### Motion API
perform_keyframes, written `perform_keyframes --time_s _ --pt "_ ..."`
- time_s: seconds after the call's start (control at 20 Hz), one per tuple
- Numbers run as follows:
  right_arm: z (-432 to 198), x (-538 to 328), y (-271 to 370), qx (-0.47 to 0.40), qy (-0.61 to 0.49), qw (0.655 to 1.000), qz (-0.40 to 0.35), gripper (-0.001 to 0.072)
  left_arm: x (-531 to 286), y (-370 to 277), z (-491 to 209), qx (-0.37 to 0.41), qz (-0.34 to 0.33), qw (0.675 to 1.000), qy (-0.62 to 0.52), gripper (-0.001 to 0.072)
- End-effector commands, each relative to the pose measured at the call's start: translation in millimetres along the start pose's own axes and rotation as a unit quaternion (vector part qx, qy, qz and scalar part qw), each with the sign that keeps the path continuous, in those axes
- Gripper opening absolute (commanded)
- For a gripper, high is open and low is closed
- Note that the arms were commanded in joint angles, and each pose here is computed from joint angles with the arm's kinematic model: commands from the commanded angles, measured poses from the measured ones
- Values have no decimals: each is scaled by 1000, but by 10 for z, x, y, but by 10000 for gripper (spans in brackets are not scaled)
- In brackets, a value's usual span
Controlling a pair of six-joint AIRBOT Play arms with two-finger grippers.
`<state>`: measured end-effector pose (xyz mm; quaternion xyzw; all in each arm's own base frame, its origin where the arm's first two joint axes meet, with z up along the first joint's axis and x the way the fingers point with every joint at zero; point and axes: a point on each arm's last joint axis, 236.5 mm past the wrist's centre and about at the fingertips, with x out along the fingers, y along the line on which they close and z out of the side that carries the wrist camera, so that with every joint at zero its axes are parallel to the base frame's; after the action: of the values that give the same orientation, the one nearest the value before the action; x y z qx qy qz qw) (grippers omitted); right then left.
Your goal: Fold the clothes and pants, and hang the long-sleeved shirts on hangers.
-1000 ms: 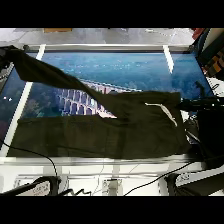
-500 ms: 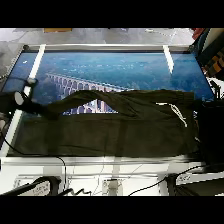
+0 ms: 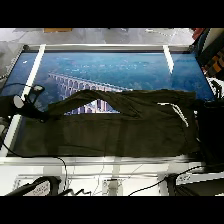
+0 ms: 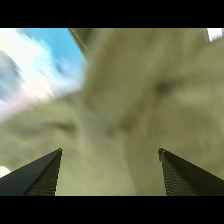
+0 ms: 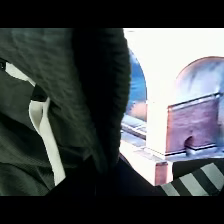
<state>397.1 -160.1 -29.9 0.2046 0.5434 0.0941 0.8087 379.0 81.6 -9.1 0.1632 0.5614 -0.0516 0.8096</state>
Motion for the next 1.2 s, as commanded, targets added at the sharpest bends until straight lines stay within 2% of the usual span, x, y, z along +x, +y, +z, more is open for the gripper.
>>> perform_keyframes --time_s 0.0,0.05,0.15,0.3,0.35,0.4,0.5,0.7,0.85,1.0,1.05,1.15 --pt "7 -4 -7 0 -2 1000 -2 36 -297 500 666 -139 63 977 -151 698" --pt "7 -4 -7 0 -2 1000 -2 35 -321 642 734 -206 68 960 -179 698" --pt "24 -5 -19 0 -5 1000 -4 35 -106 787 583 -313 54 934 -163 697" --pt "33 -5 -25 0 -7 1000 -6 36 381 610 419 -390 -17 914 -112 695" --pt "32 -5 -25 0 -7 1000 -6 36 510 501 455 -391 -48 913 -108 692" --pt "32 -5 -25 0 -7 1000 -6 35 628 370 510 -381 -79 915 -106 649" --pt "33 -6 -25 0 -7 1000 -6 35 830 218 573 -377 -117 913 -99 643" --pt "35 -5 -27 0 -7 1000 -6 36 1097 199 607 -373 -130 915 -86 638" --pt "38 -6 -28 0 -8 1000 -6 35 1144 67 665 -292 -130 943 -91 619" --pt "40 -6 -25 0 -9 1000 -6 35 1137 -79 762 -236 -131 958 -100 450" --pt "43 -6 -27 0 -9 1000 -6 36 1138 -119 765 -225 -132 960 -98 367" --pt "51 -6 -31 0 -11 1000 -7 36 1151 -154 752 -194 -123 969 -93 90"
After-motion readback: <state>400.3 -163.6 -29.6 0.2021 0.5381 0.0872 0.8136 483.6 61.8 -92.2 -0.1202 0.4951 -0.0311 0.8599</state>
